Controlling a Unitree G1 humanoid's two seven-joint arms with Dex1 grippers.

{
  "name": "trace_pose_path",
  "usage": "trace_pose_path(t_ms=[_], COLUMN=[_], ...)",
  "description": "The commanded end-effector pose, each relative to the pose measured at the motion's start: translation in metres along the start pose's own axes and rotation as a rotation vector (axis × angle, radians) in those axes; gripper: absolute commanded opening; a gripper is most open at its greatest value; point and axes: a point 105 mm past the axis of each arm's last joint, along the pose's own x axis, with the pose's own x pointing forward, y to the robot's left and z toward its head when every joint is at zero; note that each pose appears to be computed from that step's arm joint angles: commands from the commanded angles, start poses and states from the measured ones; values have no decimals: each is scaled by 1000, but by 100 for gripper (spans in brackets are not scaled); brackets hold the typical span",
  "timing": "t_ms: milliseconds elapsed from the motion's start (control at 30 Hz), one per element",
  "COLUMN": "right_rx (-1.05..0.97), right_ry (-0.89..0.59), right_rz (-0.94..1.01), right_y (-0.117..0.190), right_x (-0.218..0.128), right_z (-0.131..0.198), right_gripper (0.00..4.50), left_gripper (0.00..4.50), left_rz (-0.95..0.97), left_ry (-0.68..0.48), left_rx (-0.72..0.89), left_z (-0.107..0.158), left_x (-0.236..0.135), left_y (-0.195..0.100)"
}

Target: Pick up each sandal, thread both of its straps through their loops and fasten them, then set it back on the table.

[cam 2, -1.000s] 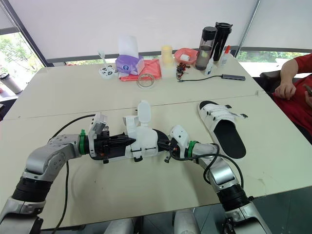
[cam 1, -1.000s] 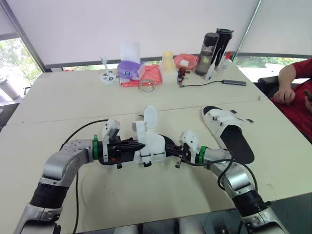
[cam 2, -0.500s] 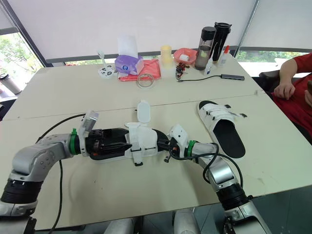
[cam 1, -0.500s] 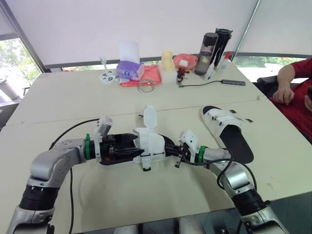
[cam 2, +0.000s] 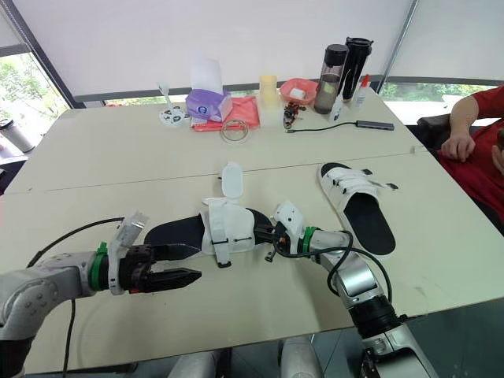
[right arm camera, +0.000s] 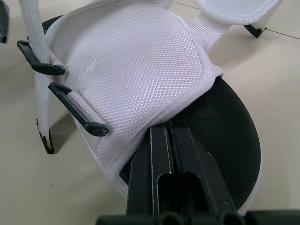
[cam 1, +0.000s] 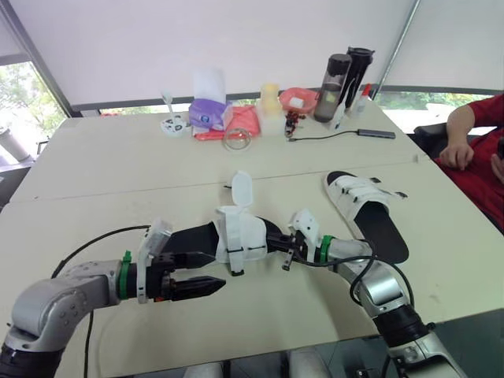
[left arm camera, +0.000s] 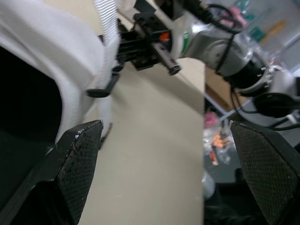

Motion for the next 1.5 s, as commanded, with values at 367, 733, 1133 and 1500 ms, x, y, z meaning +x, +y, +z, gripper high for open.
trace_pose_path(t_ms=[367,733,1133,1500], right_rx=[102,105,112,117], right_ry=[207,210,212,221], right_rz=[61,53,44,52], right_y=[24,23,24,25], right_x=[-1,-1,-2,-1], right_z=[-58,-59,-61,-64], right_gripper=[0,0,0,0], left_gripper=[447,274,9,9], left_rz=[-6,-38,-51,-143], left_ry=[31,20,41,130], left_rx=[22,28,13,-78], left_z=[-20,-18,-18,-32], left_x=[24,41,39,15], left_y=[16,21,16,-11])
